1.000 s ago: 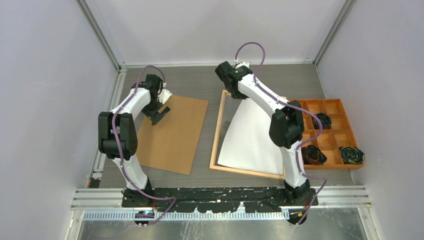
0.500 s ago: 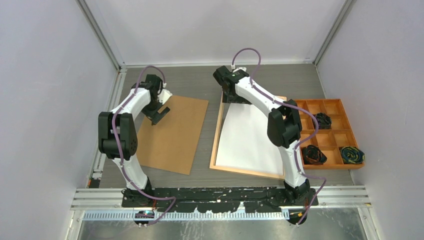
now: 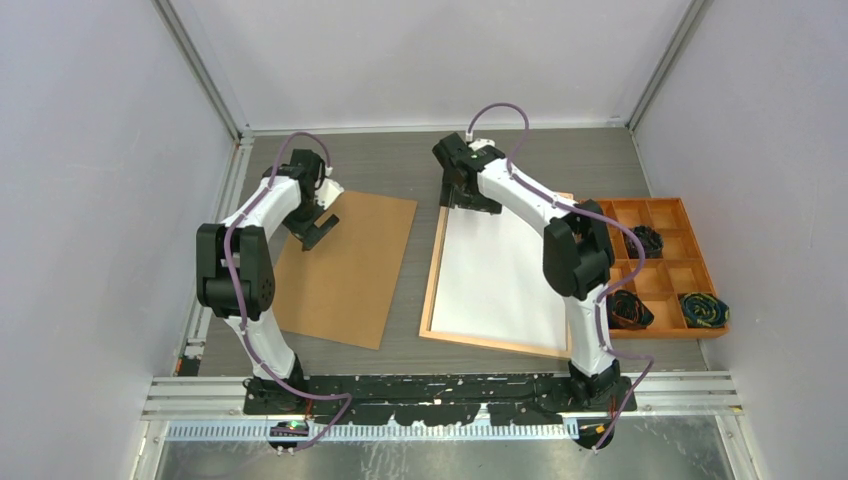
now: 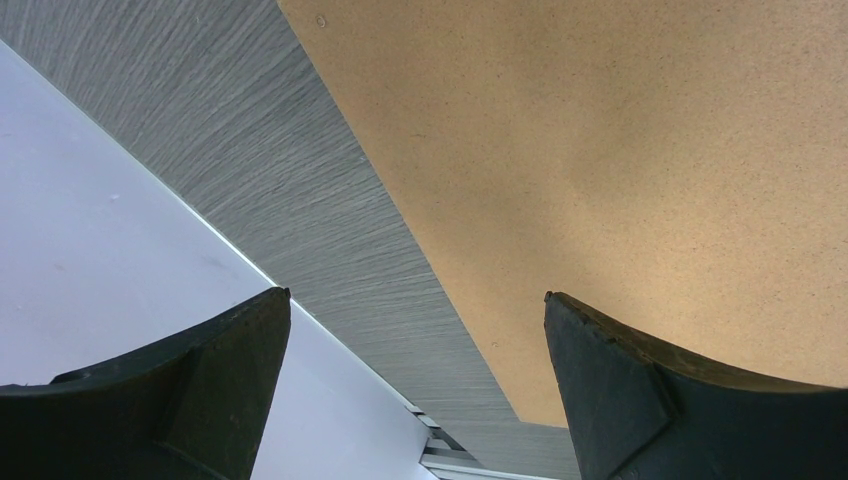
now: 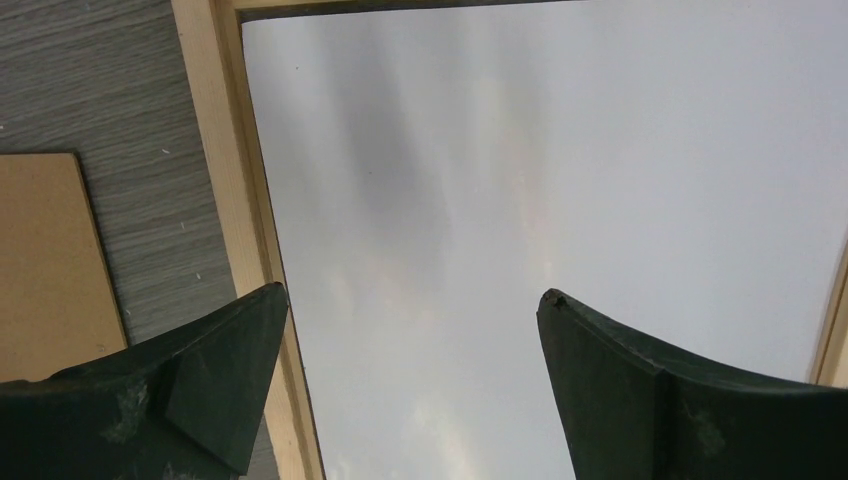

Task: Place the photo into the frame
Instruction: Turn over the photo from the photo frame, then turn over the photo frame item at the center of the board.

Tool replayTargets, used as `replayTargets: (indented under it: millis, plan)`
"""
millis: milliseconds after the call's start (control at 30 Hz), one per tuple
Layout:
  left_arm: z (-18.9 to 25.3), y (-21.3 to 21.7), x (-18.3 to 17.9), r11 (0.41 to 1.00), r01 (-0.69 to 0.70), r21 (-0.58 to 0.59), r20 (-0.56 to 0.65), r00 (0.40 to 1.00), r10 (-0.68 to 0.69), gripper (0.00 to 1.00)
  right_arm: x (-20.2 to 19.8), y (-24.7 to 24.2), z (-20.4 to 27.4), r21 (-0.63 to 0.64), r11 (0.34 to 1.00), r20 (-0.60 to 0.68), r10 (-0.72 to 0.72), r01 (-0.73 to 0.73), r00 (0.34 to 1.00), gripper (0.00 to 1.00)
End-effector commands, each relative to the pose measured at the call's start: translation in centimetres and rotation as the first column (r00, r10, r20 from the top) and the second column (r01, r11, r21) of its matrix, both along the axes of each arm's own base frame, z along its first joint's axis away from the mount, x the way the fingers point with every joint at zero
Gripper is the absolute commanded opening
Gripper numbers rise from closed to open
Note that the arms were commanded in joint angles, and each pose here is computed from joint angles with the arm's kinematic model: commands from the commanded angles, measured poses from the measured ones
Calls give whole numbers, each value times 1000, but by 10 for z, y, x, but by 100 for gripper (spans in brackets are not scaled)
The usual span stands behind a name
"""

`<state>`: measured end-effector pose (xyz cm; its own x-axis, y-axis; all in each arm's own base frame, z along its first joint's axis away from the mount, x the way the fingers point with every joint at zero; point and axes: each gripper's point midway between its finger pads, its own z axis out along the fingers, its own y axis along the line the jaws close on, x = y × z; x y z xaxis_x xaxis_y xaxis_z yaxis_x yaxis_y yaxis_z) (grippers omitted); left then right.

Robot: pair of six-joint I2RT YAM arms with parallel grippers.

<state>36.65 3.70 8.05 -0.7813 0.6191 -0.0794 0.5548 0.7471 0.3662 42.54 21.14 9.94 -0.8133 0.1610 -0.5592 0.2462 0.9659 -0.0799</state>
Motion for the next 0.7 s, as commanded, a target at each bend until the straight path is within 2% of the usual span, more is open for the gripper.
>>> replayTargets:
  millis: [0,167,333,400,533,667]
  plan:
    - [16,5,5,1000,-3,7,56,998,2,100,13,6,46,175,985,127,-23,1,992,100]
    - [18,6,5,1000,-8,-2,57,998,8,100,12,2,50,193,981,137,-36,9,990,100]
    - [19,15,6,999,-37,-27,54,998,39,100,3,14,46,264,964,107,-26,-3,994,100]
    - [19,23,7,998,-59,-34,54,997,61,100,-2,36,40,323,946,101,3,-36,995,100]
    - [19,48,5,988,-132,-76,53,989,137,100,-24,85,22,331,937,68,92,-110,993,99]
    - [17,79,-1,970,-214,-111,45,974,220,98,-39,134,13,343,921,68,172,-185,983,92]
